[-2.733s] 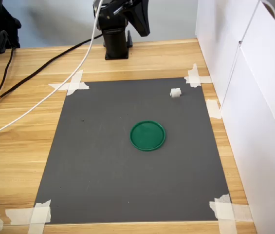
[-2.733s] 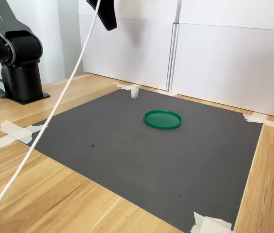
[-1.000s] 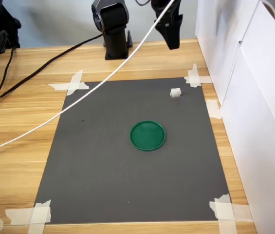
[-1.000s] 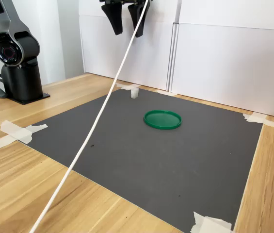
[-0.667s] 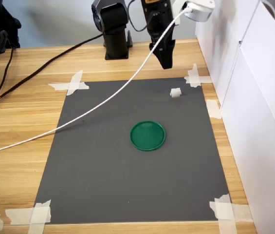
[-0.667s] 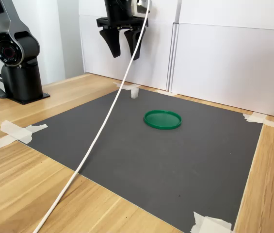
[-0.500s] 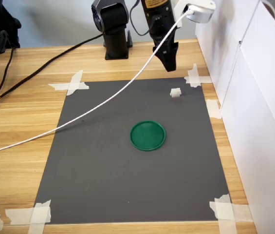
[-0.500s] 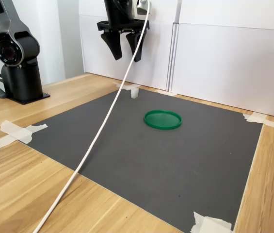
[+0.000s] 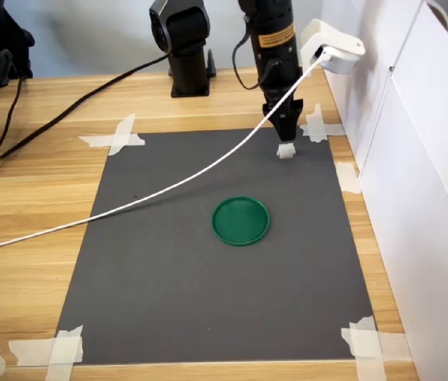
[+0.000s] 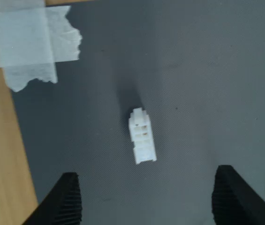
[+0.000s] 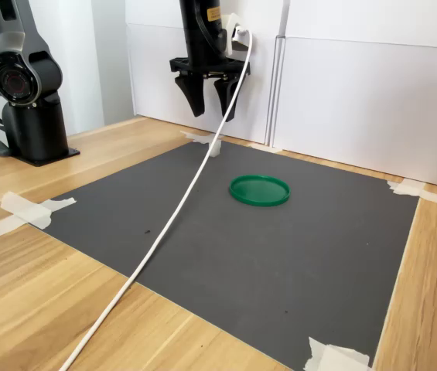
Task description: Grasp a white terminal and put it in the green lid.
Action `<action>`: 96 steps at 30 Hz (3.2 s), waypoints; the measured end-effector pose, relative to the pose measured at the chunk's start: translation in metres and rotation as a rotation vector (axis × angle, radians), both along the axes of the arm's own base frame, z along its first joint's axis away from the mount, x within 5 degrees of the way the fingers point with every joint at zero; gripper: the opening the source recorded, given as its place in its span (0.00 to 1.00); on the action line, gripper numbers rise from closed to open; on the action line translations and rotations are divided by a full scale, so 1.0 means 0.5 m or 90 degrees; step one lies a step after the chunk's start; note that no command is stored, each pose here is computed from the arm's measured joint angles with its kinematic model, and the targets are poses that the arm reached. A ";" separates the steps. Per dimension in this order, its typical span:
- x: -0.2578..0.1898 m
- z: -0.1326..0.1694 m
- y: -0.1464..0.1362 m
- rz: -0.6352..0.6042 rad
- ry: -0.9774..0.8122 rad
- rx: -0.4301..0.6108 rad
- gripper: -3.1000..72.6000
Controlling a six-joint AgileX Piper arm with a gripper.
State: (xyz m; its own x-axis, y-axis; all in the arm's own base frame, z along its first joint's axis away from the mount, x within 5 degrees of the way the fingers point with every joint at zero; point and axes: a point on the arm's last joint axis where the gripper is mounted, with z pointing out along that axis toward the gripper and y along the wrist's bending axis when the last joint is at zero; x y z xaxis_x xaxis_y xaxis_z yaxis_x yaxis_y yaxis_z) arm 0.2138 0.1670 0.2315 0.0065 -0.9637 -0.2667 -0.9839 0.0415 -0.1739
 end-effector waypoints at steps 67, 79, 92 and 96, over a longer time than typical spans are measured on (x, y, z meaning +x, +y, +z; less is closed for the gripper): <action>0.012 -0.124 0.014 -0.002 0.039 -0.007 0.37; 0.001 -0.076 0.004 -0.106 0.032 0.031 0.16; 0.069 0.092 -0.096 -0.254 -0.011 0.075 0.16; 0.112 0.106 -0.113 -0.282 -0.032 0.070 0.16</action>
